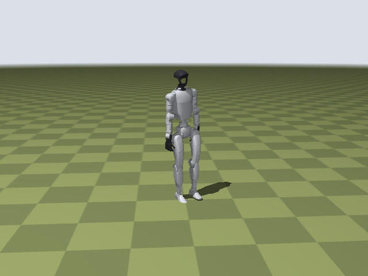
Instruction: In place motions
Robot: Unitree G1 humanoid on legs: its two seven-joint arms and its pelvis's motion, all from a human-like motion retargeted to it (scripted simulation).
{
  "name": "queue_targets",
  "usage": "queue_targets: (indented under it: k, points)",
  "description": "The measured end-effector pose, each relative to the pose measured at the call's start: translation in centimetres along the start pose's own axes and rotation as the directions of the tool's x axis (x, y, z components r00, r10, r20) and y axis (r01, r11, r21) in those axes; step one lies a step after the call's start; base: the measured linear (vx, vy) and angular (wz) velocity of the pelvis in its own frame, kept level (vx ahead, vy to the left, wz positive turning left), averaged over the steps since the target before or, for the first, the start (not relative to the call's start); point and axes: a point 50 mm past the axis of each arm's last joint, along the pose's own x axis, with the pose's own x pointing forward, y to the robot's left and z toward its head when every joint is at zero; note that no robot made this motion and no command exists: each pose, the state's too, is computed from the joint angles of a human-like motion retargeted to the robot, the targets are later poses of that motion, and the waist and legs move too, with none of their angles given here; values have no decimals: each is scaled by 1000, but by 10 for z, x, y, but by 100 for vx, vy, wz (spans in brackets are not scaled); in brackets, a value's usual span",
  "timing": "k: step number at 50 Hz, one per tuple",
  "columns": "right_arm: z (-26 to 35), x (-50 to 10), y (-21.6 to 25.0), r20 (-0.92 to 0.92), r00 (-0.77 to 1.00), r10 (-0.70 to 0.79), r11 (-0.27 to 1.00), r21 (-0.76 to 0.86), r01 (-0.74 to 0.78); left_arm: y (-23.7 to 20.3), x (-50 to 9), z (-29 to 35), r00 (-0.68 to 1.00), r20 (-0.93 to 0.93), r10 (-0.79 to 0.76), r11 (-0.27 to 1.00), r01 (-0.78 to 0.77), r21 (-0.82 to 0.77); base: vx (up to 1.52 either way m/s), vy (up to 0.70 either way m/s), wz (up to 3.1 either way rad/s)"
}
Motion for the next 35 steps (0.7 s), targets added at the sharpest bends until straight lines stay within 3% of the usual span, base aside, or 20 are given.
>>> queue_targets:
  k: [35]
  points:
    - [2,0,3,13,1000,19,1000,15,-19,3,-2,10,1000,21,13,999,-14,32,-2,2,16]
